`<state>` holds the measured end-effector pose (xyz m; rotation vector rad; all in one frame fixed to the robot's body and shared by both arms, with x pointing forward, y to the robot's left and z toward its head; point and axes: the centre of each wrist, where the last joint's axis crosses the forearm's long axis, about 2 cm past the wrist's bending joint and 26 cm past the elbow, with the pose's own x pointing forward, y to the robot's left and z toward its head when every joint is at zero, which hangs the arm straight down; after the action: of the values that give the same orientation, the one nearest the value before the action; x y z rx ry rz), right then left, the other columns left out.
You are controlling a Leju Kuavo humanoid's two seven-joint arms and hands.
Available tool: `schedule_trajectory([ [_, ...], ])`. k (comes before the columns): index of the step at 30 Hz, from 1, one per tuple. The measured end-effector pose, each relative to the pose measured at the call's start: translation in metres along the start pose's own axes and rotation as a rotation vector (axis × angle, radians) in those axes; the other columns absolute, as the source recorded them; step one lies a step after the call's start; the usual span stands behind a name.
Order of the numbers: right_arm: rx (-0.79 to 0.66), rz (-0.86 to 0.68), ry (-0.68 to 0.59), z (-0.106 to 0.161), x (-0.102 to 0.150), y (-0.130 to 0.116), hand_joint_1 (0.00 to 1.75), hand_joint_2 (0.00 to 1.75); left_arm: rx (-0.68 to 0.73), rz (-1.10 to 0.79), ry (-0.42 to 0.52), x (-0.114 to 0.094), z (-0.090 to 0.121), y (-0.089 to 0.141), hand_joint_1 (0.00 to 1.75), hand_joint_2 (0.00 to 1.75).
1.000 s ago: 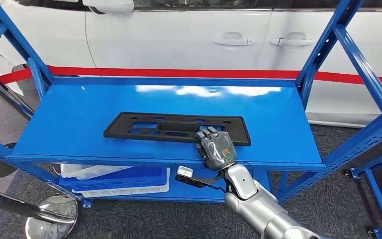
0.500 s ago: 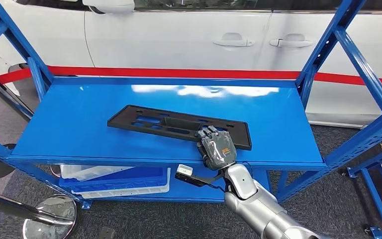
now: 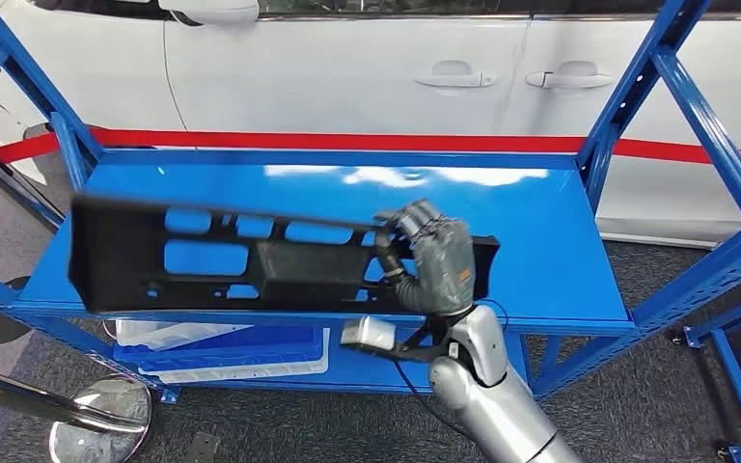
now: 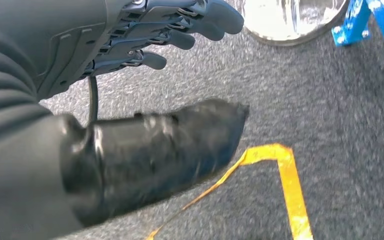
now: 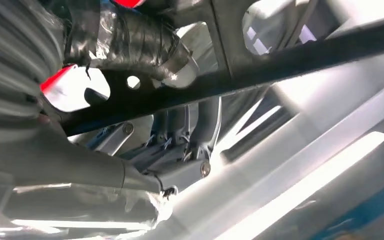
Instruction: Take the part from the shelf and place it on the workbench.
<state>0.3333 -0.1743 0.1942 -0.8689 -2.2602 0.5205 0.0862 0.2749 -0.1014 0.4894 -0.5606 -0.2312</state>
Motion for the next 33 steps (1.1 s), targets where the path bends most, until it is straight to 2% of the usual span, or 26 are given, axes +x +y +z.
schedule_trajectory([
  [2,-0.080,-0.080,0.062,-0.014,0.010,-0.016,1.75,1.75,-0.004,-0.010,0.000,0.000,0.001,-0.001,0.00,1.75],
  [4,-0.140,-0.146,0.066,-0.022,0.020,-0.032,1.75,1.75,-0.015,-0.019,-0.004,0.000,0.001,-0.002,0.00,1.75],
  [14,-0.322,-0.346,-0.101,-0.033,0.067,-0.097,1.75,1.75,-0.074,-0.083,-0.041,0.002,0.003,-0.006,0.00,1.75],
  [21,-0.363,-0.383,-0.167,-0.027,0.078,-0.119,1.75,1.75,-0.095,-0.102,-0.053,0.004,0.005,-0.010,0.00,1.75],
  [33,-0.363,-0.397,-0.184,-0.011,0.085,-0.131,1.75,1.75,-0.149,-0.179,-0.080,0.004,0.009,-0.018,0.00,1.75],
])
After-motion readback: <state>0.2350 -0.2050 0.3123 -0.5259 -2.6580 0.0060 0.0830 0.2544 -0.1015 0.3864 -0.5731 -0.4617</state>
